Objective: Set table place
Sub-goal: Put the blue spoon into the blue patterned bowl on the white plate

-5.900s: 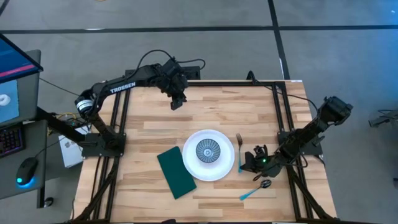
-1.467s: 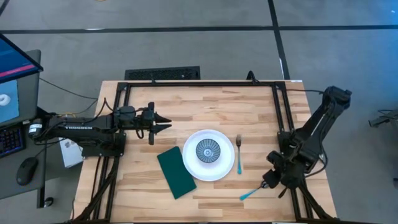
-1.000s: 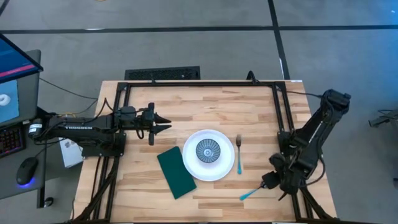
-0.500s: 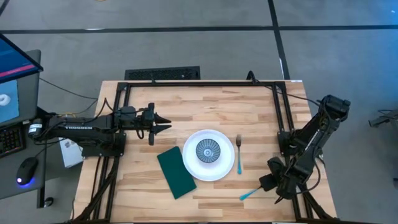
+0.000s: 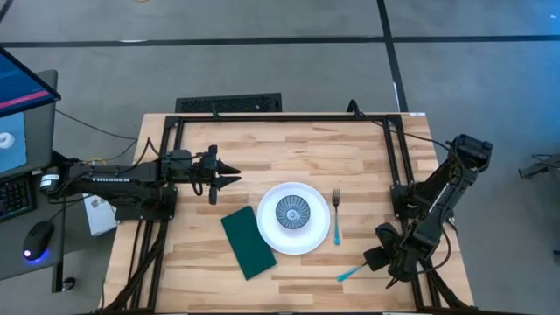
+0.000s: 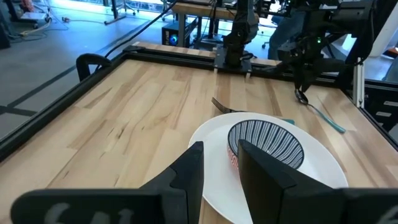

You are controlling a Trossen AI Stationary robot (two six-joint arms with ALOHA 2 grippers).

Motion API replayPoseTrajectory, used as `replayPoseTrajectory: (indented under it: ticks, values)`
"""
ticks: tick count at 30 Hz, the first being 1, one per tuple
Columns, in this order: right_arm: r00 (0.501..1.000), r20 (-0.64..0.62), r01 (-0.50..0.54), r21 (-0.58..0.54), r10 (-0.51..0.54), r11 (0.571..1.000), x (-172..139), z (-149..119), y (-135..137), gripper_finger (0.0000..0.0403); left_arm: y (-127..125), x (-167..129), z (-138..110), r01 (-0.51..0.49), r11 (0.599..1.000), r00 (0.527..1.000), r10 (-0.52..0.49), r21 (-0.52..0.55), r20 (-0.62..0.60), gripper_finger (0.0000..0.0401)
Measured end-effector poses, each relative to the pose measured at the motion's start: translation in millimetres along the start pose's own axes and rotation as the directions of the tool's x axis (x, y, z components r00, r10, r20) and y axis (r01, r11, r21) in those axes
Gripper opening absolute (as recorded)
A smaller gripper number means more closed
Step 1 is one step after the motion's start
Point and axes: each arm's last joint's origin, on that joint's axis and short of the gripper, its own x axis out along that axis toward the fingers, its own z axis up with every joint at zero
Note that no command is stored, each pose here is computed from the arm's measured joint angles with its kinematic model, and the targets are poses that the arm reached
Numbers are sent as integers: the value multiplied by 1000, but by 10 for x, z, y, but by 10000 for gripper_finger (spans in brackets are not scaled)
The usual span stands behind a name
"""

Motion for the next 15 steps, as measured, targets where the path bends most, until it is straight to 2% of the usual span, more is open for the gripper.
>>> replayPoseTrajectory:
  ticks: [15]
  values:
    - [1000,2,-3,10,3,1000,19,29,5,136,1,0,-8,0,1000,1000,0,-1,-8,87]
